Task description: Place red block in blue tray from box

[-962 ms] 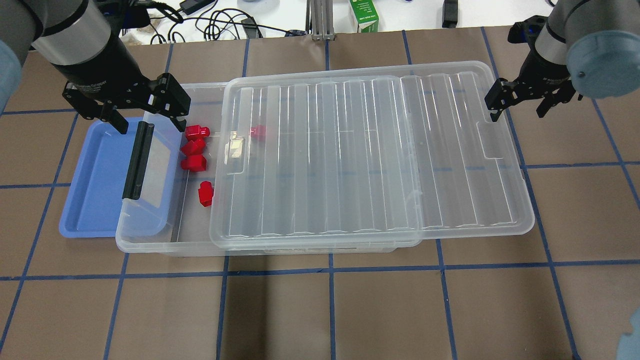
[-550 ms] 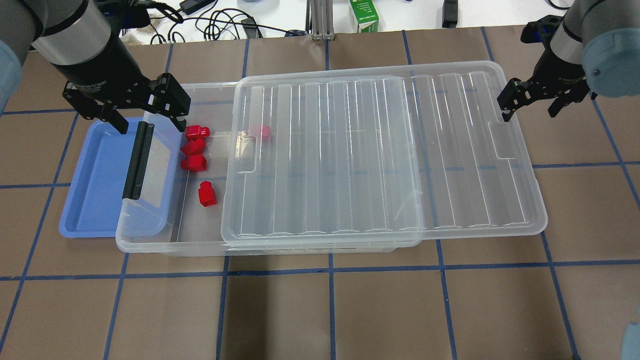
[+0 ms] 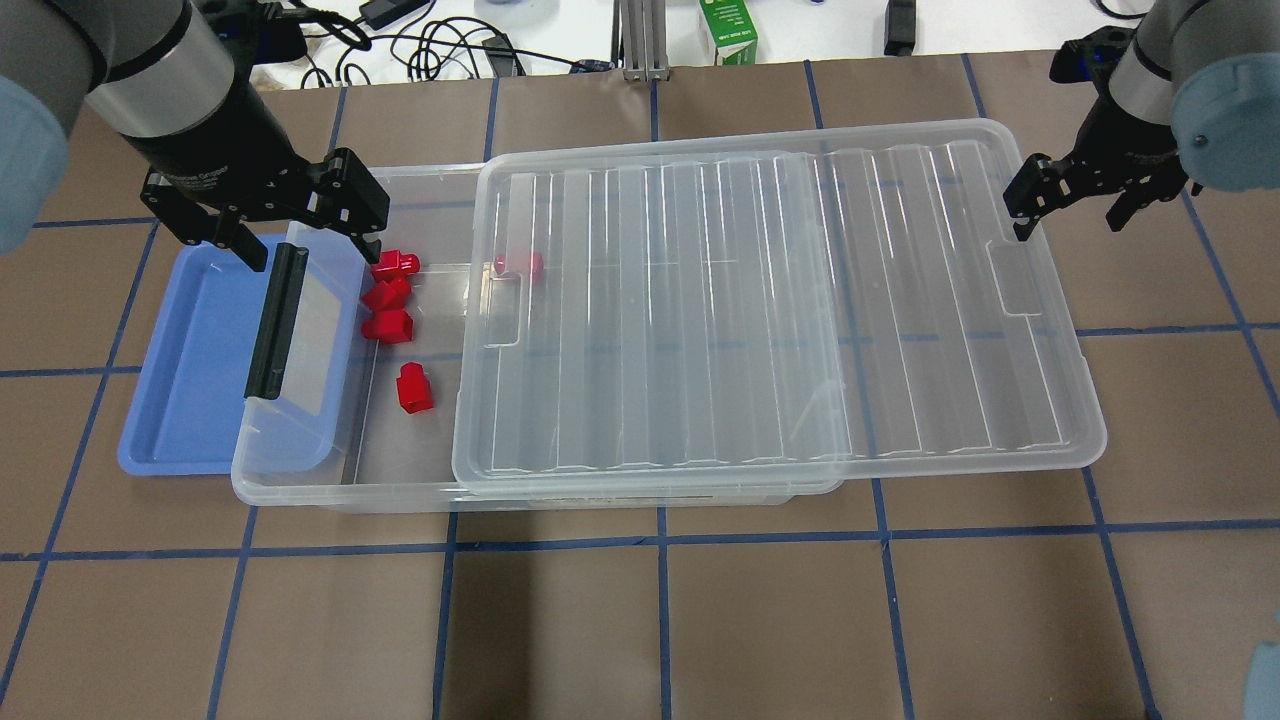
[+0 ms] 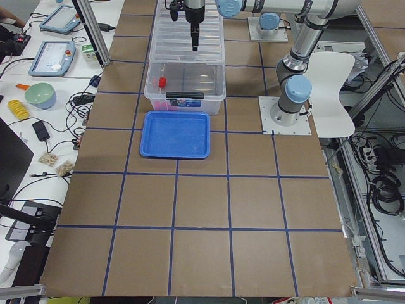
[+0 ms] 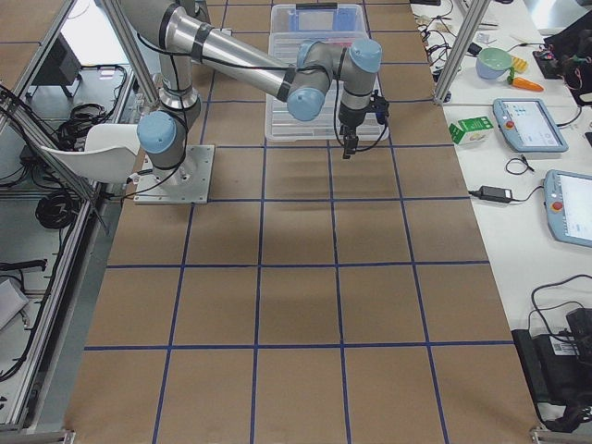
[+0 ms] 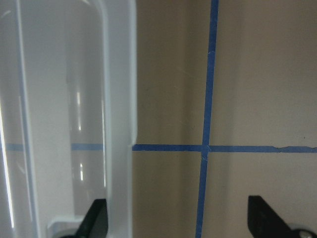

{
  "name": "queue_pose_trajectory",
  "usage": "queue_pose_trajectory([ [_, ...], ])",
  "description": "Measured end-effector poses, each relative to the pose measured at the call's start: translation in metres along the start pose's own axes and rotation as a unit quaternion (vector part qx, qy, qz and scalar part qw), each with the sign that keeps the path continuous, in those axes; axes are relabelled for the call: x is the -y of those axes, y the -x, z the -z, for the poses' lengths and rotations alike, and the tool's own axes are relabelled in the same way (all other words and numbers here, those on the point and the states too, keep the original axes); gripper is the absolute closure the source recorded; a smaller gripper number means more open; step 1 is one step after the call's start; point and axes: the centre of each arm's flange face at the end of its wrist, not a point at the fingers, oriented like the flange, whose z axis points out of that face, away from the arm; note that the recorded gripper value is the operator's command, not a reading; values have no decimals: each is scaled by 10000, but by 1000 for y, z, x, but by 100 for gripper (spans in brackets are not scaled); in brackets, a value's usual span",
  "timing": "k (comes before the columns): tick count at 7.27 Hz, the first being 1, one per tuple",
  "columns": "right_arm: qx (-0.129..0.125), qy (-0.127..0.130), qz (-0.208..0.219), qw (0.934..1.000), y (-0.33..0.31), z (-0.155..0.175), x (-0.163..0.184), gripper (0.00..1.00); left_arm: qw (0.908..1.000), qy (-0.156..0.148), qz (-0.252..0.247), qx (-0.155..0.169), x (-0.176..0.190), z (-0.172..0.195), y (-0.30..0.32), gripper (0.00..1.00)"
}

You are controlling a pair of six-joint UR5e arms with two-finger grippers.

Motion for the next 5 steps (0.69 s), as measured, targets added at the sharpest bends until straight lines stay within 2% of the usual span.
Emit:
queue_pose_trajectory([
  [1, -3, -1, 0, 10000, 0, 0, 0, 0, 10000, 78, 31, 0, 5, -18, 3, 0],
  [3, 8, -30, -4, 10000, 1, 5, -1, 0, 10000, 16, 78, -10, 20, -94, 6, 0],
  [5, 14, -165, -16, 9999, 5, 29, -4, 0, 9999, -33, 118, 12, 21, -163, 10, 0],
])
